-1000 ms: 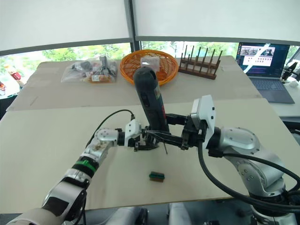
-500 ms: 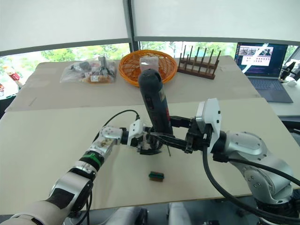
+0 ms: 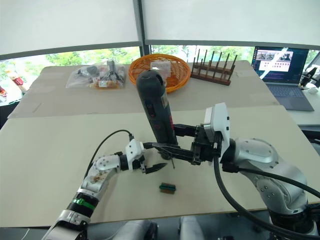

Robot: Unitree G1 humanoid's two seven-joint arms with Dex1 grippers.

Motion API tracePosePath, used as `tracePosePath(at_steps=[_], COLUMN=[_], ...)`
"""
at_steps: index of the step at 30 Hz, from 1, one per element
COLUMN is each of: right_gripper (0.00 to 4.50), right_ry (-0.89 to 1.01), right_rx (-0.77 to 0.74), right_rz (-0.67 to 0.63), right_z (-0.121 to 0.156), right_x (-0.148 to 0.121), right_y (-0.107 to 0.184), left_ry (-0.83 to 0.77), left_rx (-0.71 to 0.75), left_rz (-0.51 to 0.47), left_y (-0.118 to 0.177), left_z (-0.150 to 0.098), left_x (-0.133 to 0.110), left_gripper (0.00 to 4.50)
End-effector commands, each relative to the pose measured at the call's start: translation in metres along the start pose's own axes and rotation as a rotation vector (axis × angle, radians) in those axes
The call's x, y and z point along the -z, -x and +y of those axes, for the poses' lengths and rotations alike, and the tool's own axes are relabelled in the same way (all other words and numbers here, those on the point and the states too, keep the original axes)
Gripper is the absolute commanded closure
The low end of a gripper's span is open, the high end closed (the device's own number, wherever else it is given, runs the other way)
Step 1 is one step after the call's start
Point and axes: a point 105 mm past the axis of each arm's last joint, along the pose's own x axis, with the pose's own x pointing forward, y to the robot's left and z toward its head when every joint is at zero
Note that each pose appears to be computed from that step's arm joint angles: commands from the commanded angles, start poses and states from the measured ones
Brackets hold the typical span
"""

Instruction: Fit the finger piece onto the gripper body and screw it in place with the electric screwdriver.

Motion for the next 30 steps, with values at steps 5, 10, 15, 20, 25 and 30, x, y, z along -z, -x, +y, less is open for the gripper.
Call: tracePosePath(at_steps=[5,10,15,20,25,30], right_gripper=[2.57,2.57,2.57,2.57,2.57,2.57], right_ry=[0.039,0.079,0.109,0.126,0.141,0.144], right_rx=[-0.052,-0.045,-0.05,-0.054,-0.051,-0.054], right_rz=[-0.063,-0.088,-0.119,-0.121,-0.114,-0.104], right_z=[0.004,-0.003,-0.008,-0.012,-0.016,-0.019], right_x=[-0.021,-0.033,-0.046,-0.048,-0.045,-0.041], right_y=[-0.008,-0.017,-0.028,-0.036,-0.04,-0.044], left_ry=[-0.001,-0.009,-0.01,-0.015,-0.02,-0.023], left_rx=[-0.005,0.009,0.012,0.021,0.027,0.025], left_rz=[-0.005,-0.012,-0.01,-0.014,-0.015,-0.015], left_y=[-0.013,-0.018,-0.019,-0.02,-0.02,-0.018], left_z=[-0.006,-0.004,-0.001,0.0,0.0,0.0], left_x=[-0.008,-0.011,-0.011,-0.013,-0.013,-0.014], left_gripper=[0.0,0.74,2.19,2.19,2.19,2.19])
